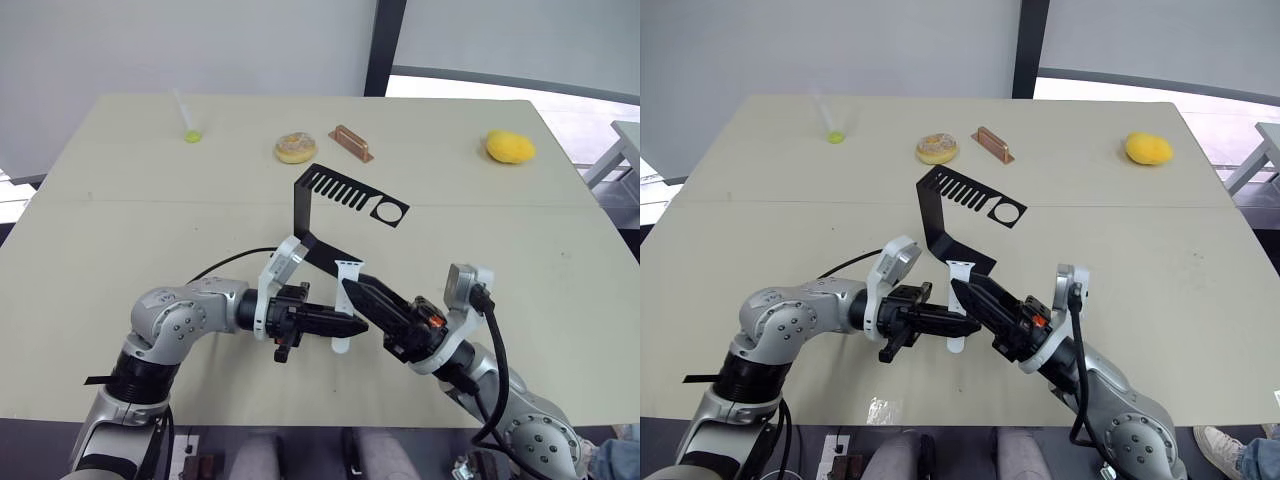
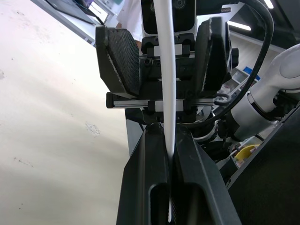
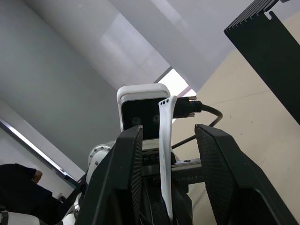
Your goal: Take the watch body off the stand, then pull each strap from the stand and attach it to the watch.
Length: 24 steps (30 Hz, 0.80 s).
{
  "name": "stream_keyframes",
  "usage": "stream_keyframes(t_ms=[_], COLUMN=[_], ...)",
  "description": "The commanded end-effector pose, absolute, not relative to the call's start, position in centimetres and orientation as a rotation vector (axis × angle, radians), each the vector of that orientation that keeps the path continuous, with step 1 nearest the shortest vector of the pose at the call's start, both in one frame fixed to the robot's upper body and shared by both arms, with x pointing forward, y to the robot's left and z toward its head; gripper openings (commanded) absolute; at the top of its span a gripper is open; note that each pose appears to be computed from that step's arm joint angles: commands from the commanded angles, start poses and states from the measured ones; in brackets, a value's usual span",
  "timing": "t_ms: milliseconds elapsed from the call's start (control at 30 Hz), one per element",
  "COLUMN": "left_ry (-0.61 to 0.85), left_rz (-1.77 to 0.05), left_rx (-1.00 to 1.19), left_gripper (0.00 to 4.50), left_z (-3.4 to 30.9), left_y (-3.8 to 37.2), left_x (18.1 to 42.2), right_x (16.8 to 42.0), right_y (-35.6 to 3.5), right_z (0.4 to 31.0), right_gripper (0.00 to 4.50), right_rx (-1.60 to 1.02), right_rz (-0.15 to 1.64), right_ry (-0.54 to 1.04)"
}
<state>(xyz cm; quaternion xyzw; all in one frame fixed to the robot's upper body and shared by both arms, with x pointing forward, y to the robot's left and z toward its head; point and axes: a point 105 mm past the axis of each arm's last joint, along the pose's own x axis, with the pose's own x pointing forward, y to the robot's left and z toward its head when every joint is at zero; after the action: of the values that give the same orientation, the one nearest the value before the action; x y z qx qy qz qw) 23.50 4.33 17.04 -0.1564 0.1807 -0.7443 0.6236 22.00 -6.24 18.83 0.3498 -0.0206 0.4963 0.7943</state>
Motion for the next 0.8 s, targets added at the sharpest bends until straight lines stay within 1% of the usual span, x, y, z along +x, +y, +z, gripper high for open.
stream_keyframes(t_ms=[33, 67, 133, 167, 467, 533, 600, 633, 667, 700, 767, 800], left_ry=[0.384, 0.386, 0.392, 0.394, 0.397, 0.385, 0.336, 0.312, 0.289, 0.261, 0.187, 0.147], left_rz=[-1.733, -1.734, -1.735, -1.735, -1.738, -1.757, -1.760, -1.767, -1.772, -1.766, -1.706, -1.678], left_rx=[-0.334, -0.332, -0.329, -0.325, -0.316, -0.343, -0.317, -0.293, -0.265, -0.229, -0.138, -0.068], left_gripper=[0.00, 0.00, 0.00, 0.00, 0.00, 0.00, 0.63, 0.84, 1.28, 1.83, 2.91, 3.32], left_z=[17.7, 17.6, 17.5, 17.5, 17.1, 17.4, 17.6, 17.7, 17.8, 17.8, 17.7, 17.5], left_y=[4.3, 4.3, 4.3, 4.3, 4.3, 4.5, 4.6, 4.8, 5.2, 5.7, 7.2, 8.2], left_x=[23.3, 23.2, 23.2, 23.3, 23.0, 22.6, 22.5, 22.3, 22.1, 22.1, 23.0, 23.5], right_x=[21.3, 21.2, 21.1, 21.1, 21.0, 20.9, 20.8, 20.7, 20.7, 20.7, 21.0, 21.2], right_y=[-5.9, -5.8, -5.8, -5.8, -5.8, -5.8, -5.8, -5.8, -5.8, -5.9, -6.4, -6.7], right_z=[19.9, 20.0, 20.0, 20.1, 20.6, 20.7, 20.8, 20.9, 21.1, 21.3, 21.6, 21.7], right_gripper=[1.34, 1.02, 0.10, 0.04, 0.04, 0.04, 0.00, 0.00, 0.00, 0.00, 0.00, 0.00], right_rx=[0.773, 0.774, 0.776, 0.778, 0.802, 0.804, 0.807, 0.801, 0.793, 0.769, 0.705, 0.644], right_rz=[1.123, 1.129, 1.132, 1.134, 1.152, 1.156, 1.165, 1.168, 1.169, 1.161, 1.129, 1.103], right_ry=[-0.099, -0.099, -0.103, -0.106, -0.132, -0.138, -0.143, -0.150, -0.156, -0.172, -0.204, -0.223])
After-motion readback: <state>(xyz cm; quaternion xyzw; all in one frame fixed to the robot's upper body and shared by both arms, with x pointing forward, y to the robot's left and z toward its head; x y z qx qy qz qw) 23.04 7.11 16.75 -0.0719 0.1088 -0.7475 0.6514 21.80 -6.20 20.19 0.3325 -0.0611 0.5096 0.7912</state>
